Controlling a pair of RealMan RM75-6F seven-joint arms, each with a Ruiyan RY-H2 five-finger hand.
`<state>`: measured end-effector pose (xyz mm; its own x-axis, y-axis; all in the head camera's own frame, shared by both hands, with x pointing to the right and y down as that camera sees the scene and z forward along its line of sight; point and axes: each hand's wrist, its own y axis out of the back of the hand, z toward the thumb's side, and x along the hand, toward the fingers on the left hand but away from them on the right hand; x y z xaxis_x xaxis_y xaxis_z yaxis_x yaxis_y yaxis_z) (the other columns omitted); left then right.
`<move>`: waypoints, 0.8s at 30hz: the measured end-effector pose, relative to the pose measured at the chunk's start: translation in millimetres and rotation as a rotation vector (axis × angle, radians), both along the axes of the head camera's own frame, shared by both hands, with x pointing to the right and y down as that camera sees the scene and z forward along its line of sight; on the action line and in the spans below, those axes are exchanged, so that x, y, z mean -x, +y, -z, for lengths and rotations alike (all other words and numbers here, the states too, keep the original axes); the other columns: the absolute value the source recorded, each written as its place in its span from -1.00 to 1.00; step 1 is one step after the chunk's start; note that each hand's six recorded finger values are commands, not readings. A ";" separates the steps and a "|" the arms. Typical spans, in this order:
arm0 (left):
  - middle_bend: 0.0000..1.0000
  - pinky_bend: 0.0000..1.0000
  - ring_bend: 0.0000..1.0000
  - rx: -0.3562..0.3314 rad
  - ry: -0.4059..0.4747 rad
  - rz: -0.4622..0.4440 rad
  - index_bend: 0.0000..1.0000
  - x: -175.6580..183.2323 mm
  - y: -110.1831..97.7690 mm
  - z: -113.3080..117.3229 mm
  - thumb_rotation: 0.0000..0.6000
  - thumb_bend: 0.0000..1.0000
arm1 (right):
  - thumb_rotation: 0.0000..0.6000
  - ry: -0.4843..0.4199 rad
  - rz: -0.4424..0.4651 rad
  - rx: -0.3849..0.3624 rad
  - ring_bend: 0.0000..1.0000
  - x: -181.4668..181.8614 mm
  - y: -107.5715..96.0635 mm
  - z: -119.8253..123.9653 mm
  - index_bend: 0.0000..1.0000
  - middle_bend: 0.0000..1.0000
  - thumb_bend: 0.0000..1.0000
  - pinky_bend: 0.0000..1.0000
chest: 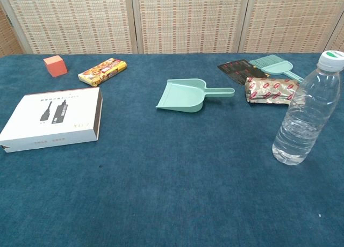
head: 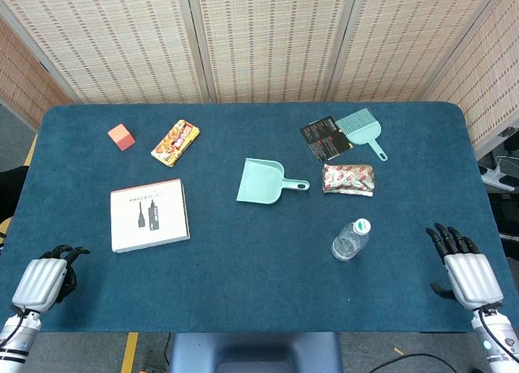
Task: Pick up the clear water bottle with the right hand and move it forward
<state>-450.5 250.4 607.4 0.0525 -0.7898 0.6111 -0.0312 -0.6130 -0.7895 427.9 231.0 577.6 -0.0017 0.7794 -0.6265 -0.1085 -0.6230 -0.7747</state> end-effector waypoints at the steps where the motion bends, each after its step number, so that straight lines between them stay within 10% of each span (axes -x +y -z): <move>1: -0.33 -0.26 -0.56 0.000 0.001 0.000 -0.43 -0.2 0.0 0.1 1.00 0.75 | 1.00 0.000 0.000 0.001 -1.00 -0.1 0.1 -0.1 -1.00 -1.00 -0.77 -0.68; 24: -0.33 -0.26 -0.55 0.006 0.004 0.006 -0.43 2.9 -0.9 -3.1 1.00 0.75 | 1.00 -0.082 -0.017 0.037 -1.00 5.7 -5.4 -8.1 -1.00 -1.00 -0.77 -0.65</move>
